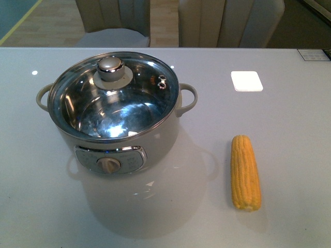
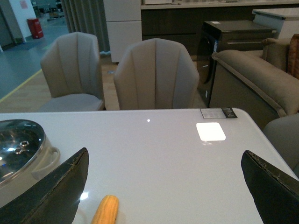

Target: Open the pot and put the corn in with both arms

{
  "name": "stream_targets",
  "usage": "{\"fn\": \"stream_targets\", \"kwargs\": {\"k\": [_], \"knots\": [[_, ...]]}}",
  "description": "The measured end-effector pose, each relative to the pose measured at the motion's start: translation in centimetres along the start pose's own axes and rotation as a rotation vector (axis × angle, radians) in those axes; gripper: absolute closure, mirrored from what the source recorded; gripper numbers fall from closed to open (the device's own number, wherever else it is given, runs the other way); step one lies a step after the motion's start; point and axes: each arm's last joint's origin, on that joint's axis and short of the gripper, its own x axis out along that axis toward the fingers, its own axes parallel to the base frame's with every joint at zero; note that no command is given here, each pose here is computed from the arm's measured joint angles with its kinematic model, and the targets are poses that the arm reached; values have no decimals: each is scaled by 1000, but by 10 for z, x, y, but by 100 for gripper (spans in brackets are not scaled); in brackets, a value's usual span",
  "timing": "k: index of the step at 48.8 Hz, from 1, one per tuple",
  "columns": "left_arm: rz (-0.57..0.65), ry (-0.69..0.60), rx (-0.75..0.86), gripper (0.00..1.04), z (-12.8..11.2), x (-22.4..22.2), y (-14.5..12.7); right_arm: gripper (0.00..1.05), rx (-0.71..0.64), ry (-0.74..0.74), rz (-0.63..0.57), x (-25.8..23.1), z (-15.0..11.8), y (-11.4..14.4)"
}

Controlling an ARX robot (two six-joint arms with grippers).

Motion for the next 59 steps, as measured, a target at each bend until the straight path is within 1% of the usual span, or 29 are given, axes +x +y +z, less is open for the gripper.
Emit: {"fn": "stream_targets", "kwargs": {"k": [31, 32, 33, 35, 37, 41, 47, 52, 59], "knots": [[0, 0, 0, 7, 0, 0, 0, 9, 0, 0, 0, 0, 0, 0], [10, 16, -8, 7, -1, 0, 0, 9, 0, 0, 0, 0, 0, 0], [42, 84, -44, 7, 0, 0, 0, 9, 0, 0, 0, 0, 0, 0], [108, 277, -116, 7, 0, 1, -1, 9, 0, 0, -1, 0, 0, 0], [117, 381, -162, 7, -2, 2, -2, 9, 0, 0, 0, 0, 0, 0], [127, 441, -207, 7, -4, 6, -4, 9, 0, 0, 0, 0, 0, 0], [96, 402, -238, 7, 8, 19, -8, 9, 0, 0, 0, 0, 0, 0], [47, 352, -236, 7, 21, 40, -15, 9, 0, 0, 0, 0, 0, 0], [-26, 326, -201, 7, 24, 80, -31, 9, 0, 0, 0, 0, 0, 0]]}}
